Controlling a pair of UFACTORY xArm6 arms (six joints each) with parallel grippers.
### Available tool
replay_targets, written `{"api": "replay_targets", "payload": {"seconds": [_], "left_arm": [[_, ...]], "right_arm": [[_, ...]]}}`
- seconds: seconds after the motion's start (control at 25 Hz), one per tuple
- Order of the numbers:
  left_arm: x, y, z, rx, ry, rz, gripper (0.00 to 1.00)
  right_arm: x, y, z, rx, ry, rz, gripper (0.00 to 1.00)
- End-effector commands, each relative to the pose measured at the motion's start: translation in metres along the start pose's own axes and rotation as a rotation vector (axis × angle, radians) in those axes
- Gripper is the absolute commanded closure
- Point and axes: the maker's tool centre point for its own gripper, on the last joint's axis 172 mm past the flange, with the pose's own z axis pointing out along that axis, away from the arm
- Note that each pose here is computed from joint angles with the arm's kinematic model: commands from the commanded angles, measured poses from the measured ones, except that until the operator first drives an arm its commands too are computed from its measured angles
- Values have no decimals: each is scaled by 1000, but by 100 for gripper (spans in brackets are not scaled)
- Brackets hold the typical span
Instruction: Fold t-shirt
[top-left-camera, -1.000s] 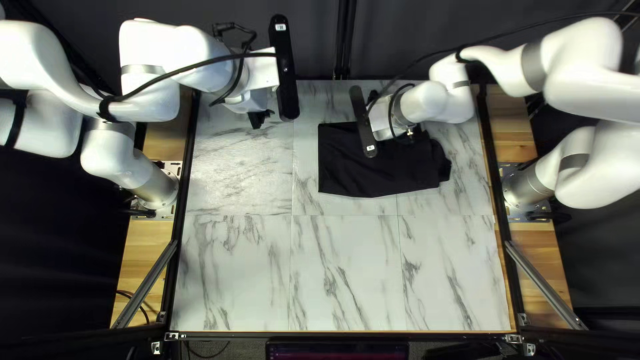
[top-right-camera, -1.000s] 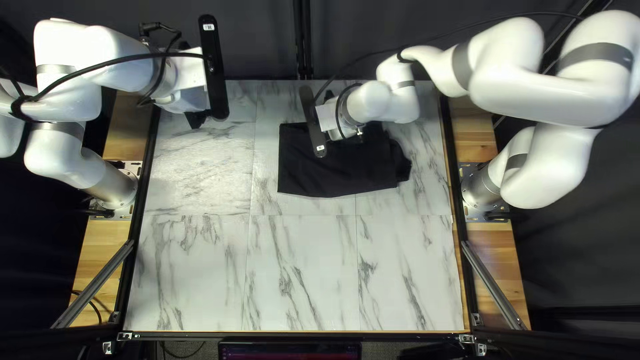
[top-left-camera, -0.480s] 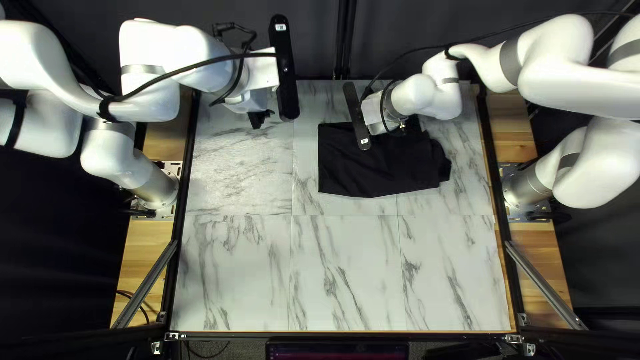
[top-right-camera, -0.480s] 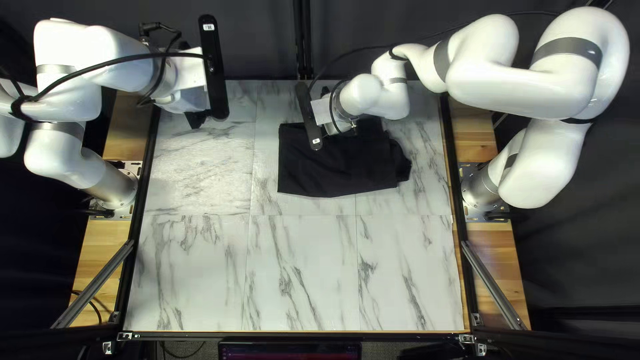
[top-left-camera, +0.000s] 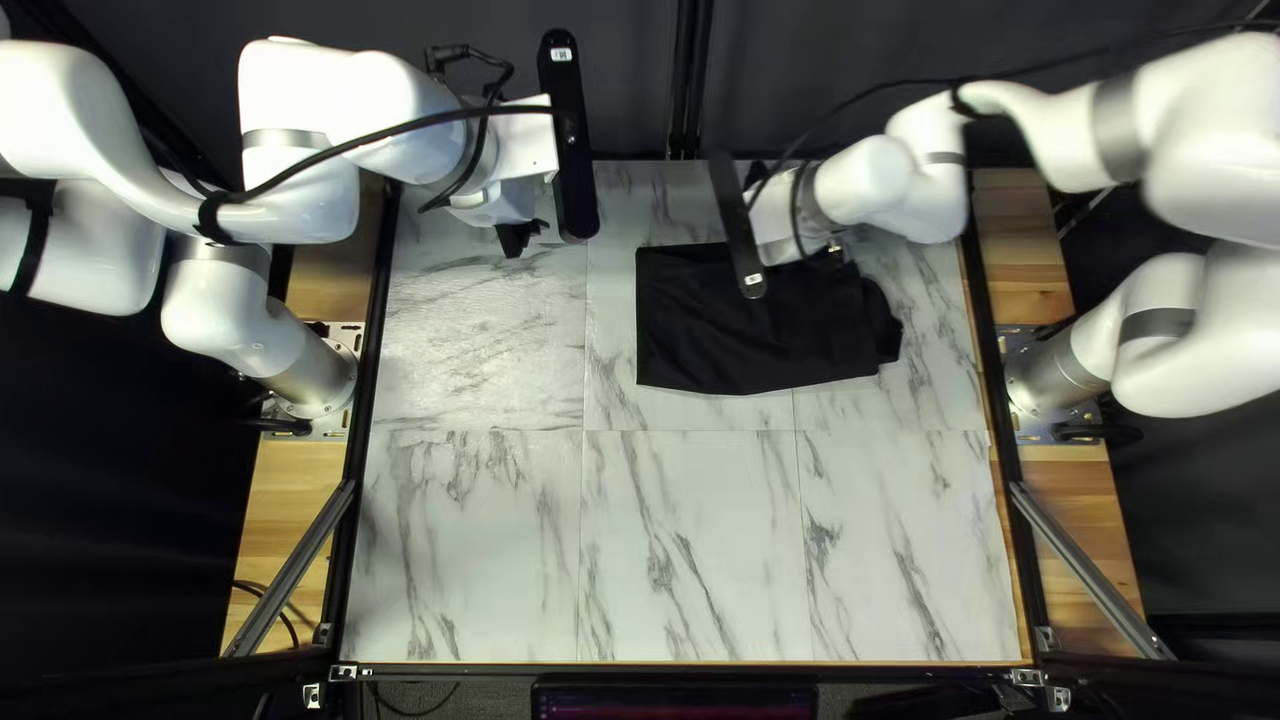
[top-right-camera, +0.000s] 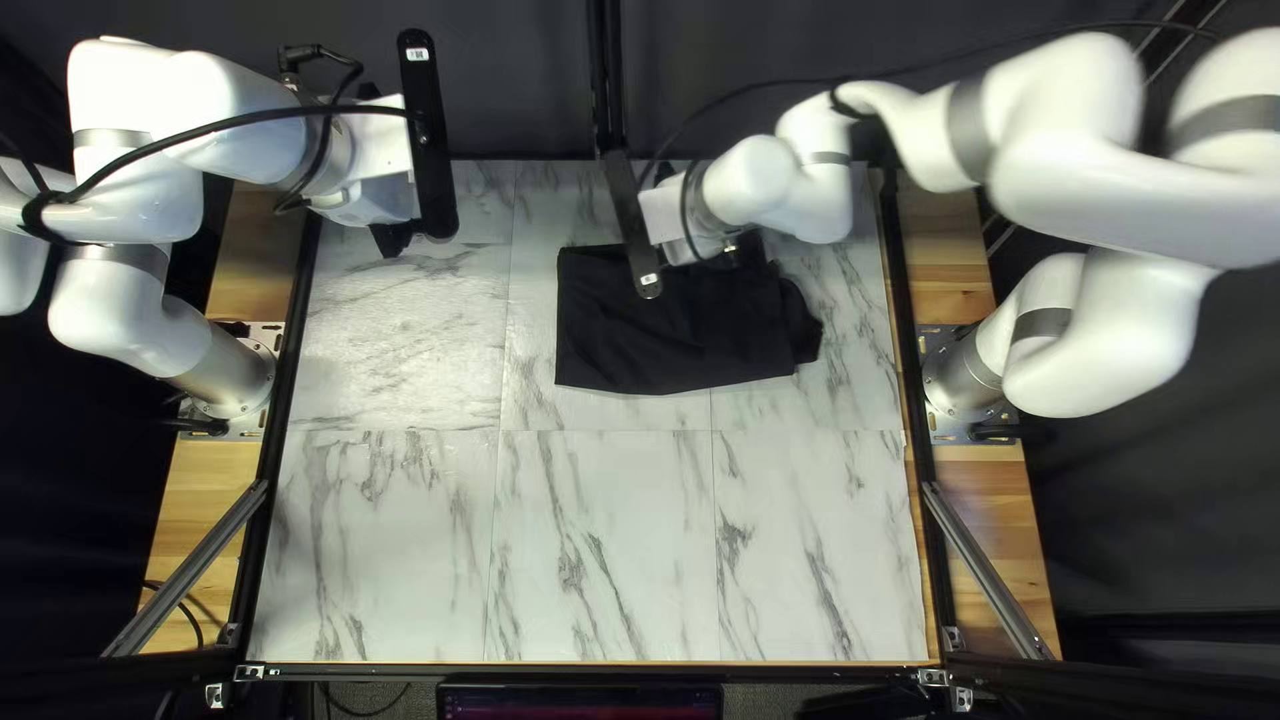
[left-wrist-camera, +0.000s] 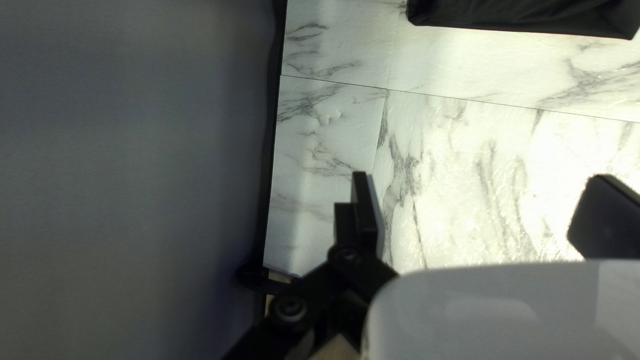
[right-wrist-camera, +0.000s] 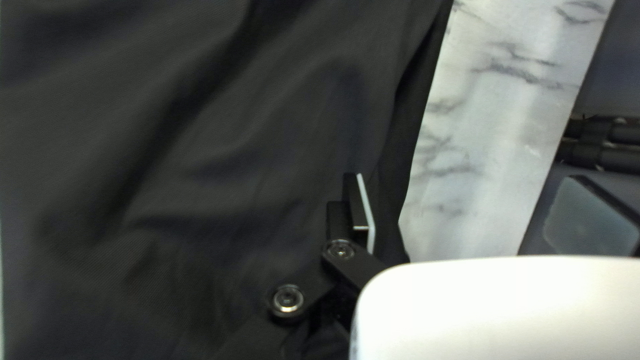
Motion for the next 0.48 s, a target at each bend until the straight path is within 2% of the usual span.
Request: {"api": "replay_targets", "payload": {"seconds": [0.04, 0.12, 0.28, 0.32, 0.36, 0.44, 0.48], "left_arm": [[0, 0, 0, 0, 0, 0, 0], [0, 0, 0, 0, 0, 0, 0], [0, 0, 0, 0, 0, 0, 0], [0, 0, 0, 0, 0, 0, 0], [0, 0, 0, 0, 0, 0, 0], [0, 0, 0, 0, 0, 0, 0], [0, 0, 0, 0, 0, 0, 0]], "right_arm": [[-17, -23, -86, 82, 21, 13, 0], [-19, -28, -124, 105, 17, 27, 0], [-20, -47, -192, 159, -18, 58, 0], [-21, -49, -198, 165, -24, 64, 0], [-25, -56, -221, 169, -32, 86, 0], [-30, -61, -237, 167, -38, 122, 0], [-33, -64, -243, 162, -28, 142, 0]]}}
